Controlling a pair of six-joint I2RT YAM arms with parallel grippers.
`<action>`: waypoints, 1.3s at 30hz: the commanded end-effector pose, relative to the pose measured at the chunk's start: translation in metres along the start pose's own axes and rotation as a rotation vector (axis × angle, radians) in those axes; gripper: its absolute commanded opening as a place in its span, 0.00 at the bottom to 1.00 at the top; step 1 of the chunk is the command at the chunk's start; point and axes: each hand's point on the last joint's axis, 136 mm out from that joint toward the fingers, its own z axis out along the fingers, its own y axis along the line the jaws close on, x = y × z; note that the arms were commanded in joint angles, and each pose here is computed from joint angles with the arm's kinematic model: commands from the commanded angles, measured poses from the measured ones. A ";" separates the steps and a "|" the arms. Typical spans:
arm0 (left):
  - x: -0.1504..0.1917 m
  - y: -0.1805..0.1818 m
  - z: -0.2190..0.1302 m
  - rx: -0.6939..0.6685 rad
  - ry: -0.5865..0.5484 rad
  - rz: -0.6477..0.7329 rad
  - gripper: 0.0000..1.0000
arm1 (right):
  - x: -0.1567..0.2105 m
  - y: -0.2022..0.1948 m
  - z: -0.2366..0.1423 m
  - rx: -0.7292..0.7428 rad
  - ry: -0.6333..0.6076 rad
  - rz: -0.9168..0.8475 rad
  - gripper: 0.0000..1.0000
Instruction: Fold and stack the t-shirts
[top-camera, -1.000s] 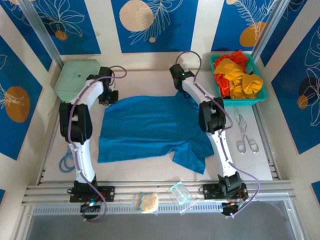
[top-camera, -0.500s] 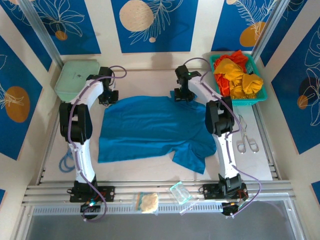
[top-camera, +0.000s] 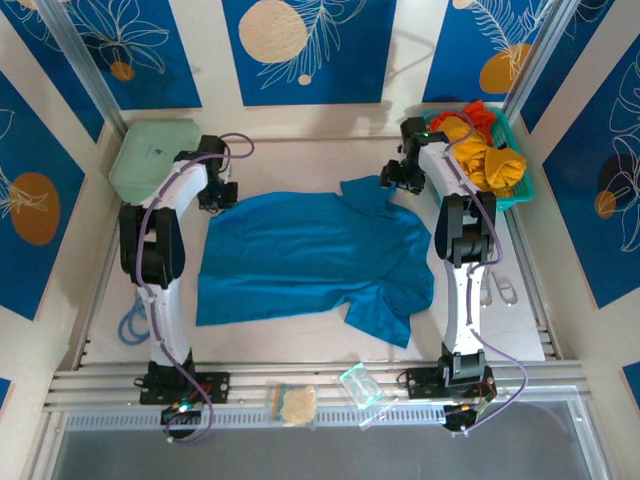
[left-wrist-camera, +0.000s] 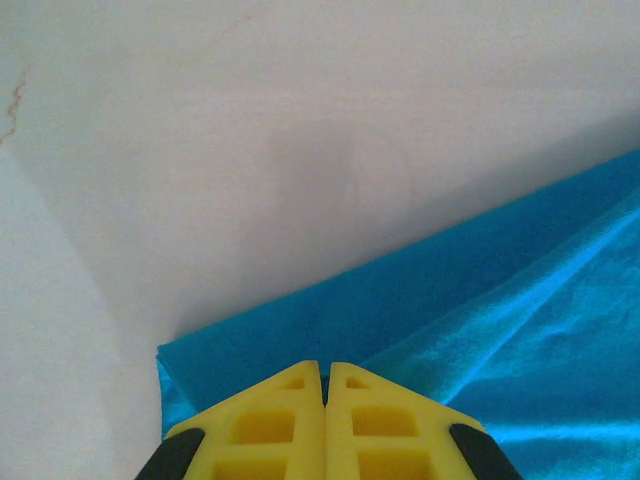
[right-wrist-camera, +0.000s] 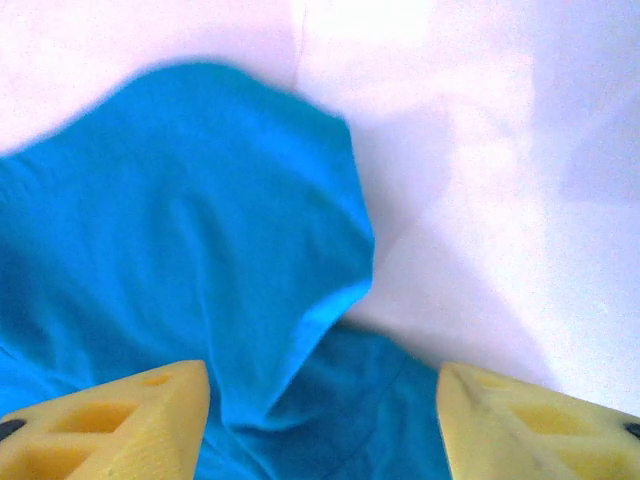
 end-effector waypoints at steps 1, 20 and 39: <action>0.002 -0.007 -0.005 0.021 0.001 -0.002 0.00 | 0.004 0.014 0.017 -0.083 0.071 -0.014 0.65; 0.003 -0.008 -0.007 0.015 0.005 0.002 0.00 | -0.029 0.031 0.046 -0.328 0.070 0.075 0.50; 0.009 -0.011 -0.013 0.006 0.007 0.019 0.00 | -0.019 0.060 0.004 -0.244 -0.048 -0.115 0.00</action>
